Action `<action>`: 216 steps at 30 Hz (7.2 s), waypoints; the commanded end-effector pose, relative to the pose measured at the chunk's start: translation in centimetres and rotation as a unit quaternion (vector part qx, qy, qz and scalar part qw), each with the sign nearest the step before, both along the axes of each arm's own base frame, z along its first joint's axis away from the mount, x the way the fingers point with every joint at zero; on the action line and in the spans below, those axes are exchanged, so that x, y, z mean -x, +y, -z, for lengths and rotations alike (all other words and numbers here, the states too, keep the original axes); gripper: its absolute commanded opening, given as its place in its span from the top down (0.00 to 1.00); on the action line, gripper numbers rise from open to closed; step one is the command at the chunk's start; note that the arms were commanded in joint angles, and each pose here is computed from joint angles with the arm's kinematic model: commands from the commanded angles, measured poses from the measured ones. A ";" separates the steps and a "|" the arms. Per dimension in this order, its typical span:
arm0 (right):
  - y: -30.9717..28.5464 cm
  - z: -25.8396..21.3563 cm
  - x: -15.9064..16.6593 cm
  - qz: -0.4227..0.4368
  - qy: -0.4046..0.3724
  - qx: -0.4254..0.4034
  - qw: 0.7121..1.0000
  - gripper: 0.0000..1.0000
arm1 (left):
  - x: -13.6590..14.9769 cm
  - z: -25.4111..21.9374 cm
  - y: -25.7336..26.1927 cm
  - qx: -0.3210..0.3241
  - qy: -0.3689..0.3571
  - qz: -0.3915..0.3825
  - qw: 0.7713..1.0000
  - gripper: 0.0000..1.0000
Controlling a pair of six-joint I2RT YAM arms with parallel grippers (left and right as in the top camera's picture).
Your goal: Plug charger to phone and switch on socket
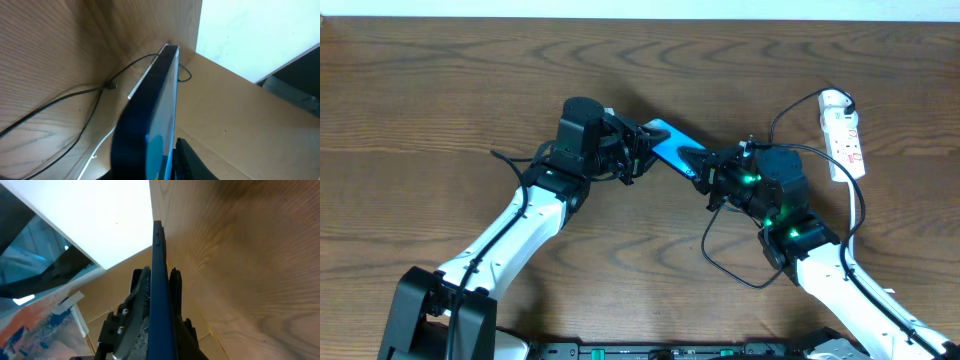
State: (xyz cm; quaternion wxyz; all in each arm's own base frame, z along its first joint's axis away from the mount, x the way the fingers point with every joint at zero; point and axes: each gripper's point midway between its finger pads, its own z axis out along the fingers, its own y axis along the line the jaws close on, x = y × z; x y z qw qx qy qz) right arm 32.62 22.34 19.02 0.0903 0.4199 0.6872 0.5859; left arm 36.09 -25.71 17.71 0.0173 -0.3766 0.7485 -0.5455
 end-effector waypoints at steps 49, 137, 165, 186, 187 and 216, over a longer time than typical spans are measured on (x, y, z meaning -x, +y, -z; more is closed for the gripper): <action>-0.4 0.6 0.1 -0.099 -0.226 0.220 0.944 0.30 | -3.4 1.3 5.3 -0.141 -0.139 -0.014 0.980 0.93; -14.9 22.6 -0.2 -0.009 0.146 0.405 0.903 0.99 | 2.5 0.2 1.3 -0.045 -0.145 0.169 0.974 0.93; -14.4 13.3 9.6 -0.204 0.043 0.514 0.832 0.97 | 2.3 0.3 1.4 -0.053 -0.155 0.169 0.972 0.93; -15.5 15.5 8.8 -0.148 0.113 0.536 0.823 0.27 | 2.3 0.3 1.4 -0.052 -0.154 0.170 0.972 0.93; -15.4 15.5 8.6 -0.146 0.110 0.535 0.825 0.20 | 2.3 0.3 1.4 -0.052 -0.155 0.170 0.972 0.93; -14.9 14.2 5.5 -0.109 0.053 0.536 0.836 0.01 | 2.3 0.3 1.4 -0.052 -0.155 0.169 0.972 0.93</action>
